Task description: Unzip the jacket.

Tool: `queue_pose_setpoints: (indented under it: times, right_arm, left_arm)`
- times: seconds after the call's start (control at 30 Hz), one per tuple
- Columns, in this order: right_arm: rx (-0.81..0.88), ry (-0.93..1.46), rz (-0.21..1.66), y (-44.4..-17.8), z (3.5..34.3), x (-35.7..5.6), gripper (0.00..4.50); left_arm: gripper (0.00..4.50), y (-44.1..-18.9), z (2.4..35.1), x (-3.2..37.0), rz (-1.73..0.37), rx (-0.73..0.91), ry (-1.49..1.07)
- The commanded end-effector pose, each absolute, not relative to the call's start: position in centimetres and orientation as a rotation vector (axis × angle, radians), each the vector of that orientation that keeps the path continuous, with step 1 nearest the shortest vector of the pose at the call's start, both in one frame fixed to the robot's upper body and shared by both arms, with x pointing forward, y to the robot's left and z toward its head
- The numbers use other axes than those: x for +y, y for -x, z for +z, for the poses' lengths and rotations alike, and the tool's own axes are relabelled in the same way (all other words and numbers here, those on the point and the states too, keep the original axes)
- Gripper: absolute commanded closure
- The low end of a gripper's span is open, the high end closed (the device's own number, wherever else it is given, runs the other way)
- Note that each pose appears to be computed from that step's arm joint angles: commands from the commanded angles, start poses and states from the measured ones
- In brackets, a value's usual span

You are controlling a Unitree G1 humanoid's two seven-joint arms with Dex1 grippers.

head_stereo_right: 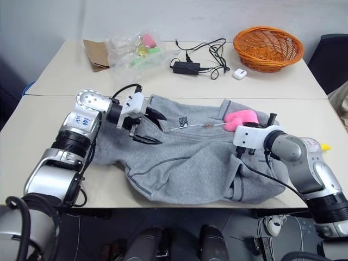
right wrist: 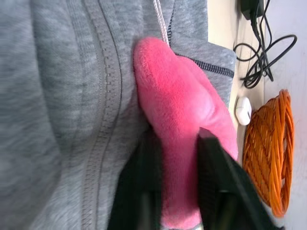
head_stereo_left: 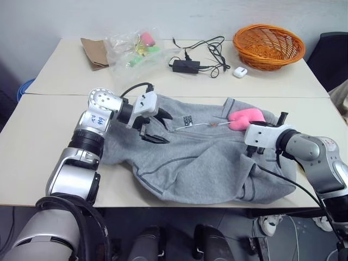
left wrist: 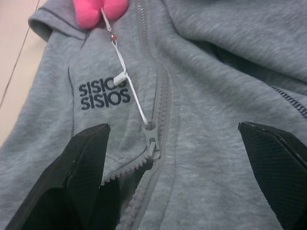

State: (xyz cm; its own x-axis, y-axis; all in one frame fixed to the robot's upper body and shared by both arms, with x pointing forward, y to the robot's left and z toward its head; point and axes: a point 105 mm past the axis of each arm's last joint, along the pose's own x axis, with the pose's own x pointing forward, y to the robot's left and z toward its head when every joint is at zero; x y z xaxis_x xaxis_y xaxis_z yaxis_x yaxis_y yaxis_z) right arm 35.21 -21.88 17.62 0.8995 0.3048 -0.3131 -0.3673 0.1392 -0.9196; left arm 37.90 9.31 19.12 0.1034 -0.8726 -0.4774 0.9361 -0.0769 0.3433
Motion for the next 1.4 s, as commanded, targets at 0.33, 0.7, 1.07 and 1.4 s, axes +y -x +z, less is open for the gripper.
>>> queue_pose_setpoints:
  times: [0.33,0.7,1.07,1.4]
  right_arm:
    - [0.051,1.311,0.426,-32.6,18.8,-21.7,4.5]
    - [0.082,1.32,0.359,-32.0,19.5,-23.4,4.5]
    - [0.006,0.755,-0.161,-28.0,25.3,-33.9,4.5]
    - [-0.062,0.347,-0.584,-21.5,29.8,-48.1,4.5]
  left_arm:
    - [1.17,-40.2,16.8,7.9,-1.395,0.16,-0.715]
    - [1.17,-39.0,13.1,9.3,-1.469,0.327,-0.792]
    - [1.17,-39.9,11.0,11.0,-1.335,0.364,-0.889]
    - [1.17,-39.6,10.2,12.6,-1.301,0.373,-0.852]
